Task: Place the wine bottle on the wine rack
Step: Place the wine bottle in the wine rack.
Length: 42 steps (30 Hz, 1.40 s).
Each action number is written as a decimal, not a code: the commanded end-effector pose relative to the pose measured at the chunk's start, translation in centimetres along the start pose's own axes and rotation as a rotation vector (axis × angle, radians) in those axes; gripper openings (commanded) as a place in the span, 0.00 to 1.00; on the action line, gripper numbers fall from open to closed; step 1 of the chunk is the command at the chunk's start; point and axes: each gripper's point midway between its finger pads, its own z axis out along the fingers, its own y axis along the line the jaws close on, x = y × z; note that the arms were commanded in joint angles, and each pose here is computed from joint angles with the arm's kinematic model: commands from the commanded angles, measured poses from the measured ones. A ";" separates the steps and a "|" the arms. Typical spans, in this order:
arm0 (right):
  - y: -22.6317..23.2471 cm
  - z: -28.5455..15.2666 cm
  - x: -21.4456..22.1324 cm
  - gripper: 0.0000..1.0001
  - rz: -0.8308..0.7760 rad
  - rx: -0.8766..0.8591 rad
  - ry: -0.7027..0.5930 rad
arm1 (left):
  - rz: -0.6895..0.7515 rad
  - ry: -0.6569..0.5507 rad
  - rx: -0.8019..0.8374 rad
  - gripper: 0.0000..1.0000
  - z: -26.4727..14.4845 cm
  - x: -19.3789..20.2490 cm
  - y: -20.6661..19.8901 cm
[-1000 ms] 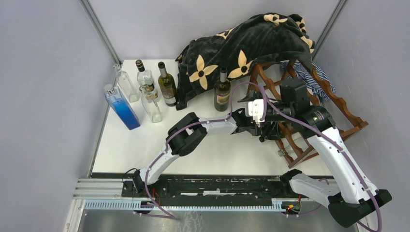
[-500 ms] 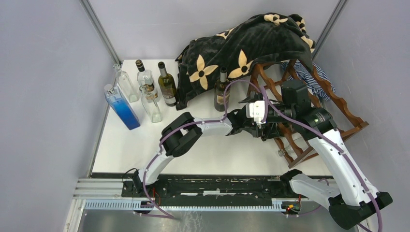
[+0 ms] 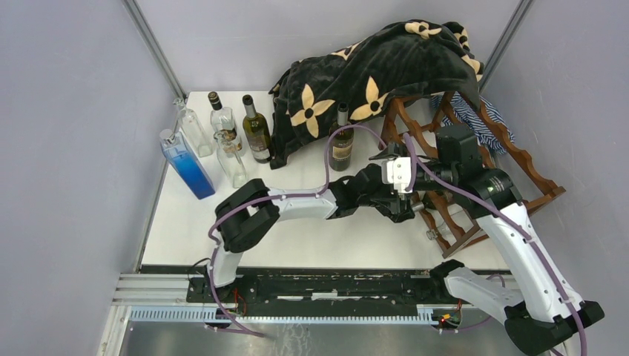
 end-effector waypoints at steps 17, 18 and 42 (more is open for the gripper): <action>7.1 -3.0 -2.1 0.98 -0.173 -0.188 -0.108 | 0.161 -0.156 -0.307 0.74 -15.2 4.7 -2.4; 7.4 -2.7 -1.4 0.98 -0.155 -0.194 -0.100 | 0.158 -0.172 -0.320 0.74 -16.0 4.8 -2.4; 9.5 2.3 23.6 0.17 0.079 -0.057 0.722 | 0.037 -0.512 -0.440 0.77 -30.2 3.5 -0.2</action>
